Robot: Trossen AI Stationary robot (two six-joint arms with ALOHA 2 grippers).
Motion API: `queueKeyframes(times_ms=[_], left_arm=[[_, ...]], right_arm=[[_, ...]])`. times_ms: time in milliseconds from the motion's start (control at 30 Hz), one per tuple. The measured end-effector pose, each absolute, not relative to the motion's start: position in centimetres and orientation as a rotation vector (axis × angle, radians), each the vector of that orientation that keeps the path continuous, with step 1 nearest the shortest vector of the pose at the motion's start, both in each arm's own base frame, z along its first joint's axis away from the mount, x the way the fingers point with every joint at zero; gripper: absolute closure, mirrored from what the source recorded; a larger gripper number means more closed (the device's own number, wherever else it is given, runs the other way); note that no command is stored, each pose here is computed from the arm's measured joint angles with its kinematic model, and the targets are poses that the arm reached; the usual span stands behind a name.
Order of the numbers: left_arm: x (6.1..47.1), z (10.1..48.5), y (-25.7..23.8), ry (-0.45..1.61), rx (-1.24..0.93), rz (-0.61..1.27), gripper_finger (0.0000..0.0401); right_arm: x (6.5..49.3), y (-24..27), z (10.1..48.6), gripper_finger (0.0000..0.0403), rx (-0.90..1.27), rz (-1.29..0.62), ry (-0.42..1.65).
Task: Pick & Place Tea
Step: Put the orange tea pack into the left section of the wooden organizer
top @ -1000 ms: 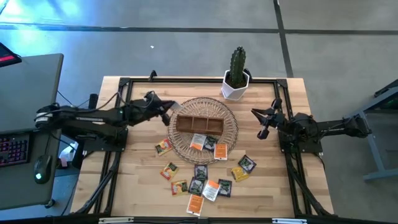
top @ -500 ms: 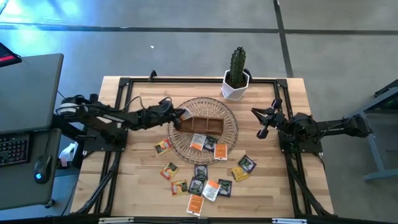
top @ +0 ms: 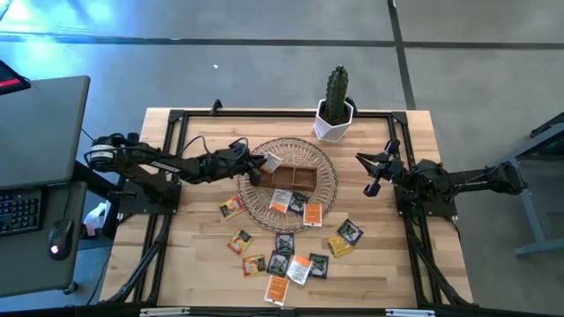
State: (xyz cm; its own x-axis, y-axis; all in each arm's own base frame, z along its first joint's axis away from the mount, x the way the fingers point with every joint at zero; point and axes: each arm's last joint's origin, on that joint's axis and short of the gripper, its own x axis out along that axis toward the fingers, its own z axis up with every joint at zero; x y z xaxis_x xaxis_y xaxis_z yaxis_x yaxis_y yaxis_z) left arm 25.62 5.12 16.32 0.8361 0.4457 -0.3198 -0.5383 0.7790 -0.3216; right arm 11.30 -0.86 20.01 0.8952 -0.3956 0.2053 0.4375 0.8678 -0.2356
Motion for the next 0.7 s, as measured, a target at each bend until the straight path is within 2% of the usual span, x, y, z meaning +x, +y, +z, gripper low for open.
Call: queueKeyframes(times_ms=[200, 533, 700], left_arm=[[25.4, 15.8, 5.2, 0.276, -0.421, 0.593, 0.0282], [25.4, 15.8, 5.1, 0.299, -0.348, 0.56, 0.0281], [26.0, 17.9, 5.2, 0.286, -0.193, 0.5, 0.0281]], right_arm=[[11.3, -0.9, 20.0, 0.0375, -0.282, -0.437, -0.153], [11.3, -0.9, 20.0, 0.0375, -0.282, -0.437, -0.153], [11.3, -0.8, 20.2, 0.0375, -0.258, -0.4, -0.182]])
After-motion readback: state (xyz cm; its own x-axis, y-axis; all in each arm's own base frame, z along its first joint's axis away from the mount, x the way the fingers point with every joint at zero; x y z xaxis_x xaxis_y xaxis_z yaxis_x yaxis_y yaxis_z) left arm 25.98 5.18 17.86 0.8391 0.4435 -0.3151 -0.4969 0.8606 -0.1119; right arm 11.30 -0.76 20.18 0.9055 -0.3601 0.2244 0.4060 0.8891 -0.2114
